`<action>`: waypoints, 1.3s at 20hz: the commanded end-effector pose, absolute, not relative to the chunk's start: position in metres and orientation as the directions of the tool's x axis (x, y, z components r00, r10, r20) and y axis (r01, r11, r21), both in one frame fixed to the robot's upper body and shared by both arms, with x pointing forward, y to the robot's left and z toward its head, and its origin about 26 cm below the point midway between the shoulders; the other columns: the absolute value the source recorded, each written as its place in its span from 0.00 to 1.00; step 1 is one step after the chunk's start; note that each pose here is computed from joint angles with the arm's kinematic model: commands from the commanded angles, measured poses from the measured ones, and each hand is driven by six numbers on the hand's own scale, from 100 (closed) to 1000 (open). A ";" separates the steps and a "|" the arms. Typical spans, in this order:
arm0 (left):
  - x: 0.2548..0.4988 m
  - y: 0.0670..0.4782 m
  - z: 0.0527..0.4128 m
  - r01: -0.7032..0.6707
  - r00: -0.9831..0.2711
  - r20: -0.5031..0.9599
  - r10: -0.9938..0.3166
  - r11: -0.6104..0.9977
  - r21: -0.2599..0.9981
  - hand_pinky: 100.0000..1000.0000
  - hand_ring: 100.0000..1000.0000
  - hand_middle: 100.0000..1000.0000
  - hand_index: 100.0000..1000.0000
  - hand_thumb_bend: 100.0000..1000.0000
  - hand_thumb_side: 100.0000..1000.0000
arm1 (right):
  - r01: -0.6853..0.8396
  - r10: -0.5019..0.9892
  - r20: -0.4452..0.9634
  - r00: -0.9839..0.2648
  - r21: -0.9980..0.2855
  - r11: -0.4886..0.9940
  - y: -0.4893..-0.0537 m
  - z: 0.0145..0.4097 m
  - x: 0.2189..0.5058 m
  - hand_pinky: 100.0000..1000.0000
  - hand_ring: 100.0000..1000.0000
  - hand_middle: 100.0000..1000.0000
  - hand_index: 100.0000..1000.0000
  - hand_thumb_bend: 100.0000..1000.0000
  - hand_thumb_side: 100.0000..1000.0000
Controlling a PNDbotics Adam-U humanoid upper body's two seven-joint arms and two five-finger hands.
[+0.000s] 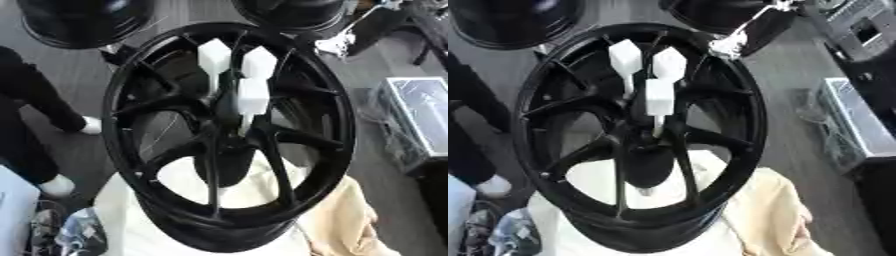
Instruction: Pull the pin out of the wheel hub.
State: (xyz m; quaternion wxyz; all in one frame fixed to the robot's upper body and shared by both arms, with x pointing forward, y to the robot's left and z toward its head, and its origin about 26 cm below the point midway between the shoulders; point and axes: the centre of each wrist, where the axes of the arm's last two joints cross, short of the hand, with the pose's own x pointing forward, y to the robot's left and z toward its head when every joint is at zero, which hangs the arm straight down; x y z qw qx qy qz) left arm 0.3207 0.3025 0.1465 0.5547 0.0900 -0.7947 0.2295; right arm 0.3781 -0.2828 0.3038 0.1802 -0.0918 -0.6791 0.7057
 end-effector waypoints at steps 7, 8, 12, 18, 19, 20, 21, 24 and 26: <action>0.318 0.320 0.146 -0.463 -0.368 0.920 0.137 0.831 -0.309 0.61 0.71 0.74 0.74 0.14 0.89 | 0.011 0.228 -0.085 -0.970 -0.951 -0.309 -0.283 0.311 0.374 0.93 0.87 0.81 0.87 0.28 0.50; 0.318 0.321 0.145 -0.468 -0.367 0.920 0.140 0.827 -0.313 0.61 0.70 0.73 0.74 0.15 0.89 | 0.018 0.226 -0.094 -0.970 -0.949 -0.315 -0.283 0.311 0.374 0.93 0.87 0.80 0.88 0.34 0.51; 0.318 0.321 0.145 -0.470 -0.370 0.917 0.150 0.821 -0.324 0.61 0.70 0.73 0.74 0.15 0.90 | 0.050 0.223 -0.135 -0.965 -0.935 -0.351 -0.282 0.312 0.374 0.91 0.85 0.77 0.88 0.40 0.53; 0.318 0.322 0.146 -0.478 -0.371 0.915 0.160 0.812 -0.335 0.61 0.70 0.73 0.74 0.15 0.90 | 0.088 0.230 -0.190 -0.955 -0.916 -0.391 -0.284 0.315 0.374 0.90 0.80 0.77 0.87 0.40 0.56; 0.318 0.322 0.146 -0.479 -0.371 0.915 0.160 0.811 -0.336 0.61 0.70 0.73 0.74 0.15 0.90 | 0.091 0.231 -0.195 -0.953 -0.914 -0.396 -0.285 0.315 0.374 0.89 0.79 0.77 0.87 0.40 0.55; 0.318 0.322 0.146 -0.480 -0.371 0.915 0.160 0.810 -0.336 0.61 0.70 0.73 0.74 0.15 0.90 | 0.092 0.233 -0.198 -0.952 -0.912 -0.400 -0.285 0.315 0.374 0.89 0.79 0.77 0.86 0.40 0.55; 0.318 0.322 0.146 -0.482 -0.370 0.915 0.160 0.809 -0.337 0.60 0.70 0.73 0.73 0.15 0.90 | 0.090 0.240 -0.200 -0.950 -0.911 -0.403 -0.286 0.315 0.374 0.89 0.78 0.76 0.86 0.40 0.55; 0.319 0.322 0.146 -0.484 -0.370 0.915 0.161 0.808 -0.337 0.60 0.70 0.73 0.73 0.15 0.91 | 0.077 0.257 -0.195 -0.947 -0.910 -0.407 -0.288 0.312 0.377 0.89 0.77 0.75 0.84 0.40 0.54; 0.319 0.322 0.146 -0.483 -0.367 0.916 0.161 0.809 -0.335 0.60 0.70 0.73 0.73 0.15 0.91 | 0.073 0.264 -0.194 -0.945 -0.911 -0.407 -0.289 0.312 0.378 0.88 0.77 0.74 0.82 0.39 0.54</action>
